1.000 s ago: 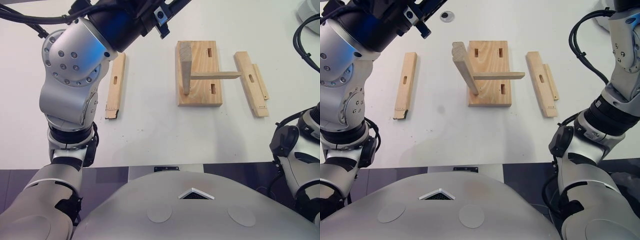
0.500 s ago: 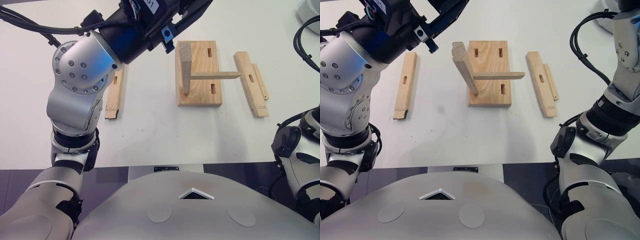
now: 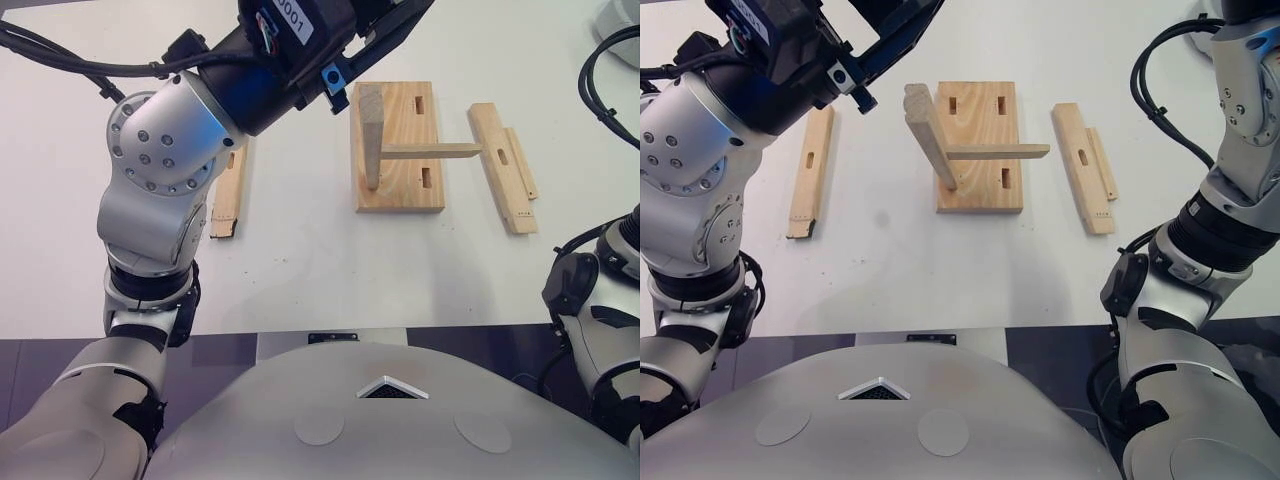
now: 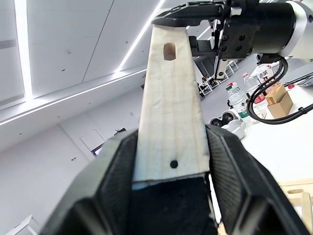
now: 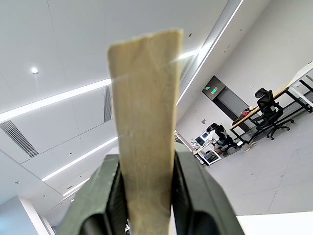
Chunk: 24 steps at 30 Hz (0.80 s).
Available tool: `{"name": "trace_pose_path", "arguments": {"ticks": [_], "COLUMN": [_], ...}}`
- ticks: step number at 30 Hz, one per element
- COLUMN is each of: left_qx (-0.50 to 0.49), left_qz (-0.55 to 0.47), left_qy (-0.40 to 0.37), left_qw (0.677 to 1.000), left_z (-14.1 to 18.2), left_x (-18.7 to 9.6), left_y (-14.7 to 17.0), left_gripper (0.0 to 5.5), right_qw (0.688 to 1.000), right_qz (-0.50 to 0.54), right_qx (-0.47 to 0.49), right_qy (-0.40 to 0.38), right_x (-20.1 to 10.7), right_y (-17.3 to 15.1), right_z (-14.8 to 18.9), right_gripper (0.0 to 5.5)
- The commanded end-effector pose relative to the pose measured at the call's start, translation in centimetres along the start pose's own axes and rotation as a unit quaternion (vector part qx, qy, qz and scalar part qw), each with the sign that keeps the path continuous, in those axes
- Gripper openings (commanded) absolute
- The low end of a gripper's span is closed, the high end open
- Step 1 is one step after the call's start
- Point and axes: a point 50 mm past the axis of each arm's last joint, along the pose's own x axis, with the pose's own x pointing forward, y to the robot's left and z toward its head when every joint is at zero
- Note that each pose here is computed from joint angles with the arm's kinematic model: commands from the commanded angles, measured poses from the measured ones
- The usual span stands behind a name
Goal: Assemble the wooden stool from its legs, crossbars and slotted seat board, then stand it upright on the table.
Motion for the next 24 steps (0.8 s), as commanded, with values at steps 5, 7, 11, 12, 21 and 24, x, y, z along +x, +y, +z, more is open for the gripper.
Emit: {"name": "trace_pose_path", "arguments": {"ticks": [5, 7, 11, 12, 21, 24], "left_qx": [-0.004, -0.015, -0.027, -0.029, -0.054, -0.062], "left_qz": [0.036, 0.13, 0.181, 0.183, 0.246, 0.238], "left_qy": [0.016, 0.025, 0.054, 0.058, 0.101, 0.102], "left_qw": [0.999, 0.991, 0.982, 0.981, 0.962, 0.964], "left_z": [-0.1, 0.2, -0.1, -0.1, -1.0, -0.9], "left_x": [-0.3, -1.7, -3.2, -3.3, -5.1, -4.8], "left_y": [1.1, 3.2, 3.7, 3.7, 3.9, 3.2], "left_gripper": [3.5, 3.7, 3.7, 3.7, 3.7, 3.7], "right_qw": [0.994, 0.968, 0.934, 0.93, 0.897, 0.893], "right_qz": [-0.077, -0.19, -0.274, -0.282, -0.363, -0.373], "right_qx": [-0.06, -0.154, -0.204, -0.209, -0.243, -0.246], "right_qy": [-0.043, -0.064, -0.101, -0.109, -0.072, -0.051], "right_x": [0.4, -2.8, -6.1, -6.6, -11.1, -12.4], "right_y": [-1.2, -3.4, -4.8, -5.0, -7.8, -8.4], "right_z": [1.2, 1.8, 2.1, 2.2, -0.4, -1.0], "right_gripper": [1.02, 1.02, 1.02, 1.02, 1.02, 1.02]}}
